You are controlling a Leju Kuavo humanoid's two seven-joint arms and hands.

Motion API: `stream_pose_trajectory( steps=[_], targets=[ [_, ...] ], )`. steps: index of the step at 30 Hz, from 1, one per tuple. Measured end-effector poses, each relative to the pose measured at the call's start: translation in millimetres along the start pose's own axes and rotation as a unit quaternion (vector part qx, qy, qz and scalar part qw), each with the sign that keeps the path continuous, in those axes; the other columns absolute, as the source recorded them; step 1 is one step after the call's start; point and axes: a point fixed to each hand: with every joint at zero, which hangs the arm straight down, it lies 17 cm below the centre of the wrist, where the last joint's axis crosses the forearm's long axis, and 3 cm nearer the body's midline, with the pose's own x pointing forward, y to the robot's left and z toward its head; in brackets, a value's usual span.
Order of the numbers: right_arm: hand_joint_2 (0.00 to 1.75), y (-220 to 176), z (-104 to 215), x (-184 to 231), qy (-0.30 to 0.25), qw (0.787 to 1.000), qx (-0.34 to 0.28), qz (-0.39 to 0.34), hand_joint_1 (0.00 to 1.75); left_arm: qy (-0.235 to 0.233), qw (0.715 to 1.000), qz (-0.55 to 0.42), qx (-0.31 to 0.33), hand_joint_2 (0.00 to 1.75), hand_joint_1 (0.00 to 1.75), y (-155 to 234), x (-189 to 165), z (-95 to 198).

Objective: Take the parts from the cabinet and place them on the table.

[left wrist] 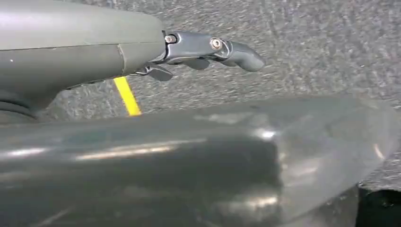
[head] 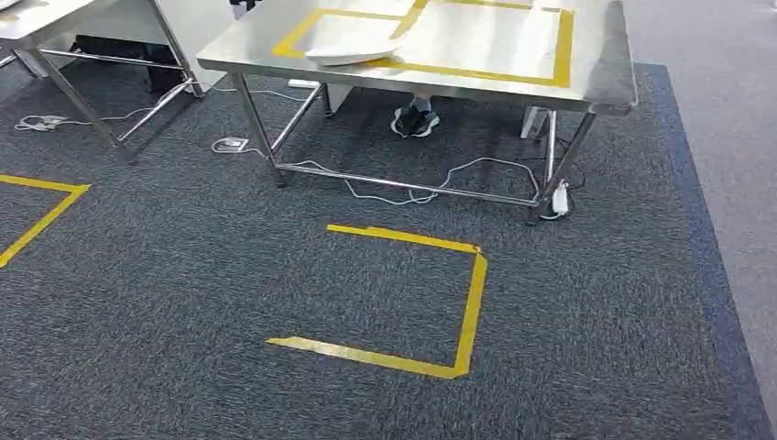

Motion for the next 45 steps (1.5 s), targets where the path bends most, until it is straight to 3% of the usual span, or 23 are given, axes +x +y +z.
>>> stream_pose_trajectory(
  steps=[45],
  targets=[
    [0.00,-1,-1,-2,0.006,1.000,0.007,-0.013,0.00,0.043,0.998,0.037,0.014,0.00,0.00,7,-23,0]
  ],
)
